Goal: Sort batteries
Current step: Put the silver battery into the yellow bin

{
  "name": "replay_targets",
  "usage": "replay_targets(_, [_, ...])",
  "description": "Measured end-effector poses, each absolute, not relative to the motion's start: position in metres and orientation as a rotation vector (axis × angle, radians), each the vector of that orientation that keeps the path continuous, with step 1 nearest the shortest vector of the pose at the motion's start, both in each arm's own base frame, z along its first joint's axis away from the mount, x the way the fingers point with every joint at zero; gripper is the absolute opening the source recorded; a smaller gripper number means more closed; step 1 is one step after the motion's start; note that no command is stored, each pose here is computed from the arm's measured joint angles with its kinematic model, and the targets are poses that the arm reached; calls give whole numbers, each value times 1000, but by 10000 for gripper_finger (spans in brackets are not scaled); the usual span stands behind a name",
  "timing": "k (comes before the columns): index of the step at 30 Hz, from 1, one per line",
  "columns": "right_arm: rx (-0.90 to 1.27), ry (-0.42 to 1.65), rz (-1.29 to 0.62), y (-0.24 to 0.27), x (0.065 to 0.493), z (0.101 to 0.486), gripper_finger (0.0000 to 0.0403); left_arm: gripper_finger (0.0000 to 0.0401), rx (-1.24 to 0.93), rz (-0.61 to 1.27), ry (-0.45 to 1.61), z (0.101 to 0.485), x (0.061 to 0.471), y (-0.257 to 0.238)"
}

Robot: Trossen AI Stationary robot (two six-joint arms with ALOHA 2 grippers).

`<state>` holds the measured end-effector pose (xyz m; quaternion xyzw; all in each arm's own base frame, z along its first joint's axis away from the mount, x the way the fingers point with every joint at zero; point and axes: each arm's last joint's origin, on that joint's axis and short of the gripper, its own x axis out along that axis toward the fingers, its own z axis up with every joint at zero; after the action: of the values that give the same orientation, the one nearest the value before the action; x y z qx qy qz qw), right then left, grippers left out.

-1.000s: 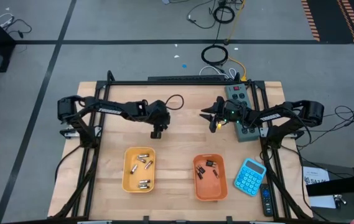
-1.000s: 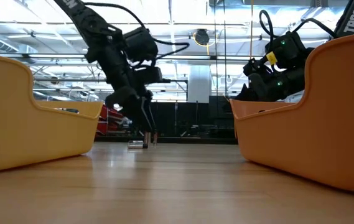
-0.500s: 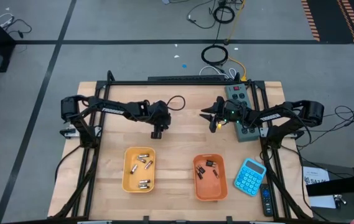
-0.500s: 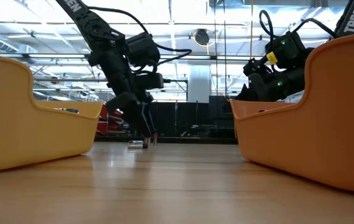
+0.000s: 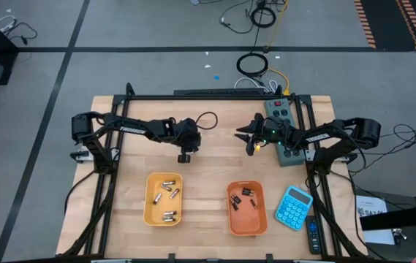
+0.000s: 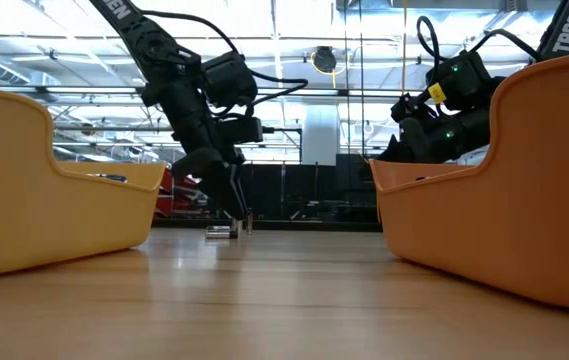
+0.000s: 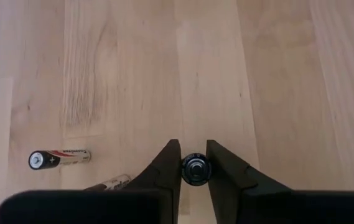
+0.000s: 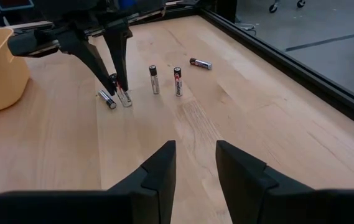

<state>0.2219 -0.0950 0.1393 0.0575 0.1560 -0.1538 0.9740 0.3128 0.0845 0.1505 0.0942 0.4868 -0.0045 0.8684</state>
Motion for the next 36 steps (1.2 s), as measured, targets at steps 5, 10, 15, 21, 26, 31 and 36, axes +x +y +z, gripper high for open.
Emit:
replay_targets(5, [116,315,-310,-95,222,139,105,58,185,7,1018,152,313,84])
replay_targets(10, [119,327,-310,-95,222,138,105,58,141,-19,937,173,316,83])
replay_targets(15, [120,348,-309,-94,221,136,105,58,20,-175,854,202,305,71])
replay_targets(21, [116,345,-311,-95,221,137,105,58,-134,-465,719,242,286,41])
replay_targets(26, [119,342,-312,-95,221,137,105,58,-149,-546,795,252,270,11])
replay_targets(31, [122,341,-312,-95,221,137,105,58,-186,-568,939,248,260,-15])
replay_targets(36, [131,333,-313,-95,221,138,105,58,-168,-506,1072,235,250,-31])
